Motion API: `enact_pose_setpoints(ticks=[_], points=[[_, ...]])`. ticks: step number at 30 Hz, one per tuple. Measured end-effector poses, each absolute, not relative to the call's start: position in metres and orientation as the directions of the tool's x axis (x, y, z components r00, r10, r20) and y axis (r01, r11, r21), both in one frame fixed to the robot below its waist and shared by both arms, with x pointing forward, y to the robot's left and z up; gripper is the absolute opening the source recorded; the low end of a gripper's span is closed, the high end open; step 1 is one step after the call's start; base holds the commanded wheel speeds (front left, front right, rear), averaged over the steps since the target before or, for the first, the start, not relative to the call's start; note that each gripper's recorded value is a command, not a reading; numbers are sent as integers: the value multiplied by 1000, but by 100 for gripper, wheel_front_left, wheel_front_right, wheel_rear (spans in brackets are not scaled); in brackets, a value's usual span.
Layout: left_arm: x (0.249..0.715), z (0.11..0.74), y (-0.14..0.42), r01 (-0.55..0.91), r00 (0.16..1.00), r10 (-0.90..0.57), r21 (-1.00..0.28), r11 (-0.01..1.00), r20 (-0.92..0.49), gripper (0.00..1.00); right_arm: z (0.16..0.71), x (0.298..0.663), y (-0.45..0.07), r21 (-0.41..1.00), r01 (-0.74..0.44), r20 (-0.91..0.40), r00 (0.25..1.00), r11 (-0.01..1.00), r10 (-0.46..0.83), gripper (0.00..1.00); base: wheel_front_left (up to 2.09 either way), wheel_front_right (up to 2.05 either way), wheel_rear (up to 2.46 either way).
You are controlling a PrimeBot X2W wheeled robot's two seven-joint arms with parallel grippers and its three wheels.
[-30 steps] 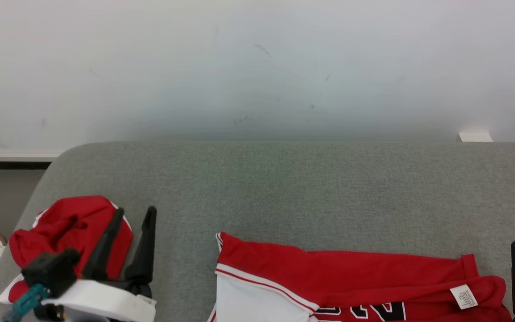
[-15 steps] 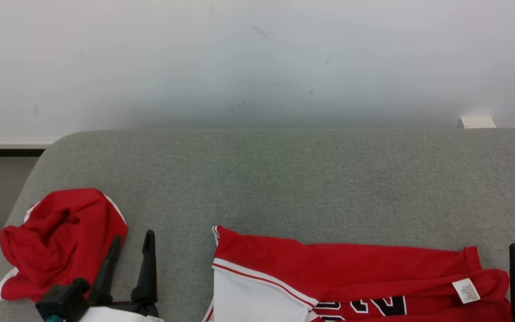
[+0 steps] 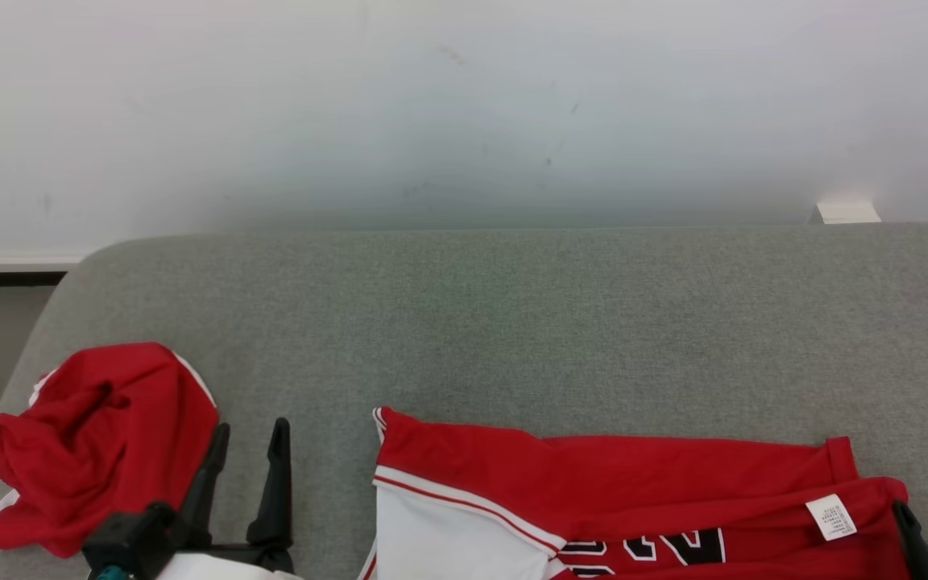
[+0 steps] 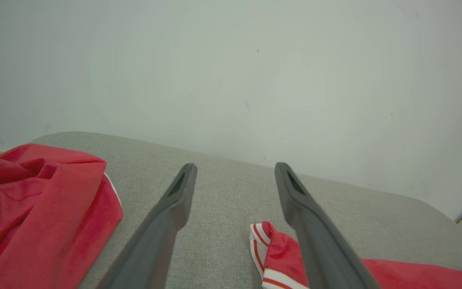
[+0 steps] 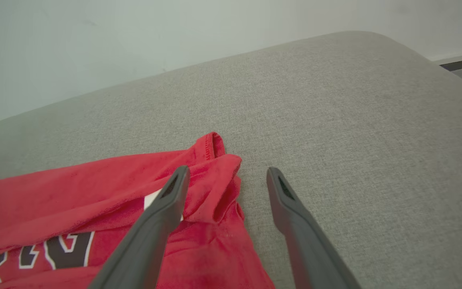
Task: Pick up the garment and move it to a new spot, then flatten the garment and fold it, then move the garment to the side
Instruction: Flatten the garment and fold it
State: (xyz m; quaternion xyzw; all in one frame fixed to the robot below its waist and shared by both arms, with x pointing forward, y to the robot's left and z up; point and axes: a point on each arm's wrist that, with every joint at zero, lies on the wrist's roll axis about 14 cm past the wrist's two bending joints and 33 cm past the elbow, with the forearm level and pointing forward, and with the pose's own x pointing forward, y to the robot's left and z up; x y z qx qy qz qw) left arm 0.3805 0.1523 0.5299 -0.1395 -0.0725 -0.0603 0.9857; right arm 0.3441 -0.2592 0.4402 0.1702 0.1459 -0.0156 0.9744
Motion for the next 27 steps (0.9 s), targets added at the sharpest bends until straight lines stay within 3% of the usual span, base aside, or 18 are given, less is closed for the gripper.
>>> enact_pose_setpoints(ticks=[8, 13, 19, 21, 22, 23, 24, 27], points=[[387, 520, 161, 118, 987, -85, -259, 959, 134, 100, 405, 359, -242, 398, 106, -413, 908, 911, 75, 100, 0, 0, 0], [386, 516, 165, 103, 990, -73, -258, 961, 122, 100, 373, 355, -232, 412, 143, -535, 837, 900, 112, 100, 0, 0, 0], [384, 512, 175, 76, 993, -49, -256, 964, 110, 100, 364, 359, -223, 427, 146, -582, 799, 892, 148, 100, 0, 0, 0], [384, 511, 175, 75, 993, -49, -256, 964, 107, 100, 363, 361, -221, 436, 150, -593, 790, 887, 158, 49, 0, 0, 0], [384, 511, 175, 74, 993, -48, -257, 964, 106, 100, 364, 362, -220, 440, 150, -594, 788, 885, 162, 36, 0, 0, 0], [383, 511, 175, 72, 993, -46, -257, 964, 106, 100, 364, 363, -219, 445, 150, -593, 788, 883, 165, 10, 0, 0, 0], [383, 511, 176, 72, 993, -45, -258, 964, 106, 100, 365, 364, -217, 452, 149, -593, 787, 880, 171, 0, 0, 0, 0], [382, 511, 176, 70, 993, -43, -260, 963, 106, 100, 368, 368, -213, 478, 147, -584, 789, 866, 189, 0, 0, 0, 0]])
